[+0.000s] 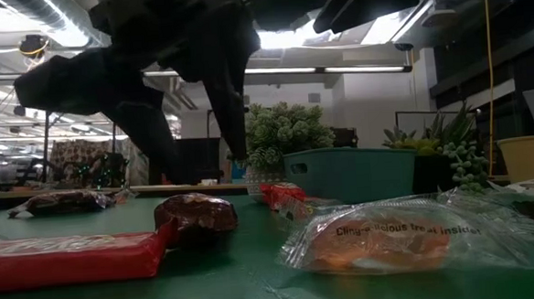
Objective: Organize candy in baskets
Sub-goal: Put the brown chocolate into the blue bin
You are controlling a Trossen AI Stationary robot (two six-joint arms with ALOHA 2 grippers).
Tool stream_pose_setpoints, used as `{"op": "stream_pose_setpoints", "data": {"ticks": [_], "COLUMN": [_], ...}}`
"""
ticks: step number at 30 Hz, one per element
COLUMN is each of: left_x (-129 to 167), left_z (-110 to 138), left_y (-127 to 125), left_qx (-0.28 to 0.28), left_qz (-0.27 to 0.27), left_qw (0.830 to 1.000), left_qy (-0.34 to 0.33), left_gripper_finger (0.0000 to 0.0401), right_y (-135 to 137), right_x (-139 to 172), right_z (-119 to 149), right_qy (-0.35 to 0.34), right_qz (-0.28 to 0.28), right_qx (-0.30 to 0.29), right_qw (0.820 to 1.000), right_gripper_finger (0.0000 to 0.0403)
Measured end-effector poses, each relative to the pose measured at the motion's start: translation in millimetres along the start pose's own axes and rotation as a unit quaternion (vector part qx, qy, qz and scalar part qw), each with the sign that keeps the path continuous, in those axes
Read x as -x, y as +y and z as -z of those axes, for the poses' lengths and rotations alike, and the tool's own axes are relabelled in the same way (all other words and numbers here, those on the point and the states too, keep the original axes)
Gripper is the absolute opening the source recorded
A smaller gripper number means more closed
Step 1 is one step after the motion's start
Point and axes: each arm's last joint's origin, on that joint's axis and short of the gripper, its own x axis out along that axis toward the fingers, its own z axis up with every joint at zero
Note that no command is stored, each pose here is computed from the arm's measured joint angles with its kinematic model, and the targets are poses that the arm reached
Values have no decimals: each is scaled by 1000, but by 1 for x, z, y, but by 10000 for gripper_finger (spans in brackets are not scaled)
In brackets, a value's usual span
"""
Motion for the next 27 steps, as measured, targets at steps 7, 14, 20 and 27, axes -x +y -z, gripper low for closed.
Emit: {"op": "stream_pose_setpoints", "data": {"ticks": [7, 14, 20, 27], "left_x": [-21, -24, -24, -24], "left_z": [7, 7, 7, 7], "left_y": [4, 3, 3, 2], "left_qx": [-5, -6, -7, -16], "left_qz": [-17, -16, -14, -9], "left_qw": [1000, 1000, 1000, 1000], "left_qy": [2, 5, 5, 0], "left_gripper_finger": [187, 184, 144, 108], "right_y": [0, 0, 0, 0], "right_x": [0, 0, 0, 0], "right_z": [0, 0, 0, 0], "right_qy": [-1, -2, -2, -1], "right_qz": [0, 0, 0, 0], "right_qx": [0, -1, 0, 0], "right_qw": [1000, 1000, 1000, 1000], "right_gripper_finger": [184, 184, 184, 184]}}
